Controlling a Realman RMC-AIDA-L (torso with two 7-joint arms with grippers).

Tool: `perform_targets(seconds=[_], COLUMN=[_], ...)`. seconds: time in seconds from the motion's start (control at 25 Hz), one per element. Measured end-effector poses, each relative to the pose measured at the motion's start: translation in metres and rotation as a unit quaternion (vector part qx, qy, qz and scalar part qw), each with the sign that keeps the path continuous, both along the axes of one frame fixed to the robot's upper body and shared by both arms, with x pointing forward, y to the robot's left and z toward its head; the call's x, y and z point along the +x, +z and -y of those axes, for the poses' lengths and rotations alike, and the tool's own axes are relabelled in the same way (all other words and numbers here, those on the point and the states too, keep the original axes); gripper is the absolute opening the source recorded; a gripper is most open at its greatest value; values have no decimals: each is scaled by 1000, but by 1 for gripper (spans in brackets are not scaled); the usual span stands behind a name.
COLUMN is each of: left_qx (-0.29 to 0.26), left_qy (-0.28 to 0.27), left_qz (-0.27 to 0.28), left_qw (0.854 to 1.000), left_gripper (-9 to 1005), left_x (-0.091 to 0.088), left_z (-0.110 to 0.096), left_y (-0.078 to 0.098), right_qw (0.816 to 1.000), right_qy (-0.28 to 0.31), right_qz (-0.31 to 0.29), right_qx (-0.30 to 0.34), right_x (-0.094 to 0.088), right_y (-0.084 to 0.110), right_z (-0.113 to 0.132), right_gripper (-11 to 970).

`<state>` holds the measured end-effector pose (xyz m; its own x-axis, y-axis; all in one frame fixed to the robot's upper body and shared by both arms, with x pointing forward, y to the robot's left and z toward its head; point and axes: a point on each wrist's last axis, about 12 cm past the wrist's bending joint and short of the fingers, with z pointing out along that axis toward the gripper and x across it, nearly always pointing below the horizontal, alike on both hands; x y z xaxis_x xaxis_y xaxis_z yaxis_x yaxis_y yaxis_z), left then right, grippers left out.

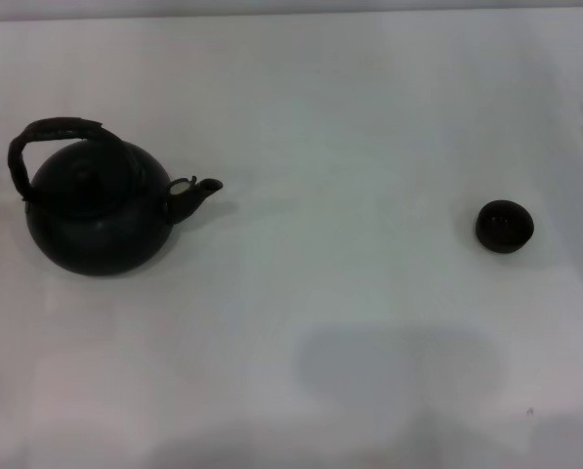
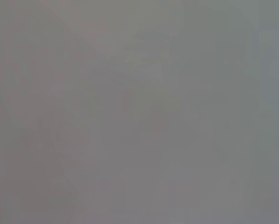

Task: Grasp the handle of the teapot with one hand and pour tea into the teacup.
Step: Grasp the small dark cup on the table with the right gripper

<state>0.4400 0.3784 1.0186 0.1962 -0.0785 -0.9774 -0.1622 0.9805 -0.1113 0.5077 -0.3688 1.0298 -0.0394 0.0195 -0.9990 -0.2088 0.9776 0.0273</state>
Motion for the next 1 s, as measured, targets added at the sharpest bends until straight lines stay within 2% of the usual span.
perform_targets(seconds=[0.64,0.8,1.0], left_qx=[0,0,0], left_qy=[-1,0,0], left_qz=[1,0,-1], left_qw=[1000,1000,1000], left_gripper=[650,650,650], left_x=[2,1,0], left_z=[0,0,0], left_y=[1,0,0], right_qw=[1000,999,992], right_qy=[2,34,117], right_qz=[5,17,18], right_qx=[-3,-14,-33], right_x=[1,1,-3], right_y=[2,8,26], right_z=[0,-1,8], right_gripper=[845,845,845])
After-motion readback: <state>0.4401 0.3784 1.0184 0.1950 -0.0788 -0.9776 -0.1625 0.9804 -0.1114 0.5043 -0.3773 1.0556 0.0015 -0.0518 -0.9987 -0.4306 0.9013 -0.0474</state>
